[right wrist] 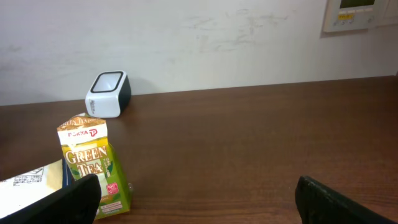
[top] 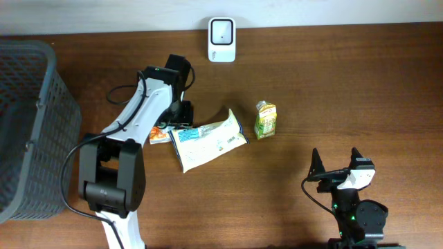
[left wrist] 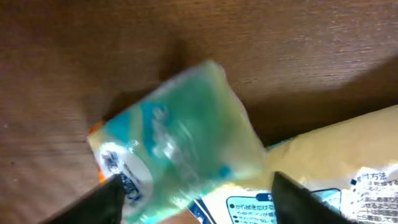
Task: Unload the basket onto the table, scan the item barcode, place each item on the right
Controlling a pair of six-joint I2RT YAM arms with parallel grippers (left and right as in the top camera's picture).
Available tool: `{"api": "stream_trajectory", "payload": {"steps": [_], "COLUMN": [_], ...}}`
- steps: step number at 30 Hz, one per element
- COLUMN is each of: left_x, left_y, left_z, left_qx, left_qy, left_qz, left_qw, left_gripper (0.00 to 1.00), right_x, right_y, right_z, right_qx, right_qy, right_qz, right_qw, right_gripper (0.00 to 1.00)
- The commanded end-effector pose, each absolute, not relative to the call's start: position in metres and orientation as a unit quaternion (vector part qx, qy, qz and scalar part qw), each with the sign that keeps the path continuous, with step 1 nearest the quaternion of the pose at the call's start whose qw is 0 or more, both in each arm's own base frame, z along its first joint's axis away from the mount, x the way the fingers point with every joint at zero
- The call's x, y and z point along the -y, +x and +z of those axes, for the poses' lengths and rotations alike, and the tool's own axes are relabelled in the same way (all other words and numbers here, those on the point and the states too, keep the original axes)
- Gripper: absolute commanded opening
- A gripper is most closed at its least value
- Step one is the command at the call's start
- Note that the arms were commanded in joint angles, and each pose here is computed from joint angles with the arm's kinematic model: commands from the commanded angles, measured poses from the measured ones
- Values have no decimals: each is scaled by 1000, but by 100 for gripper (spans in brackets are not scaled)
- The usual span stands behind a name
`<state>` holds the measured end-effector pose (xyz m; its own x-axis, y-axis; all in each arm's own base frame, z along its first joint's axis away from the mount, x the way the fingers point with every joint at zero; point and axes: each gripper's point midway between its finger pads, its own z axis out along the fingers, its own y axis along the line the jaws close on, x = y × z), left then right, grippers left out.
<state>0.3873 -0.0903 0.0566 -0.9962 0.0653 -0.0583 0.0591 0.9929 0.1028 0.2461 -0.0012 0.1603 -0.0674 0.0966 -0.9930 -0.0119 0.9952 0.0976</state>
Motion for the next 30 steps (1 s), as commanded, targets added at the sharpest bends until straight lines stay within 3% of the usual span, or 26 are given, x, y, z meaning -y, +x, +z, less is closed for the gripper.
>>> {"api": "stream_trajectory", "payload": {"steps": [1,6,9,11,15,30], "left_x": [93,70,4,-39,-117,-121], "left_y": [395,420,380,356,324,319], "left_z": [89,267,364,389,392,388], "left_qx": [-997,-956,-908,-888,-868,-871], "left_qy": [34,-4,-84,-139,-239,-244], "left_qz": [48,59,103,119,166,170], "left_qw": [52,286,399,423,402,390], "left_gripper": [88,100,100,99,99,99], "right_x": [3,3,3,3,3,4], "right_y": [246,246,246,246,246,246], "right_z": [158,158,159,158,158,158], "right_qx": [-730,-730,-730,-730,-730,-731], "right_qy": [29,29,29,29,29,31], "right_qz": [34,34,34,34,34,32], "right_qw": [682,682,682,682,682,681], "right_gripper": [99,99,99,99,99,99]}}
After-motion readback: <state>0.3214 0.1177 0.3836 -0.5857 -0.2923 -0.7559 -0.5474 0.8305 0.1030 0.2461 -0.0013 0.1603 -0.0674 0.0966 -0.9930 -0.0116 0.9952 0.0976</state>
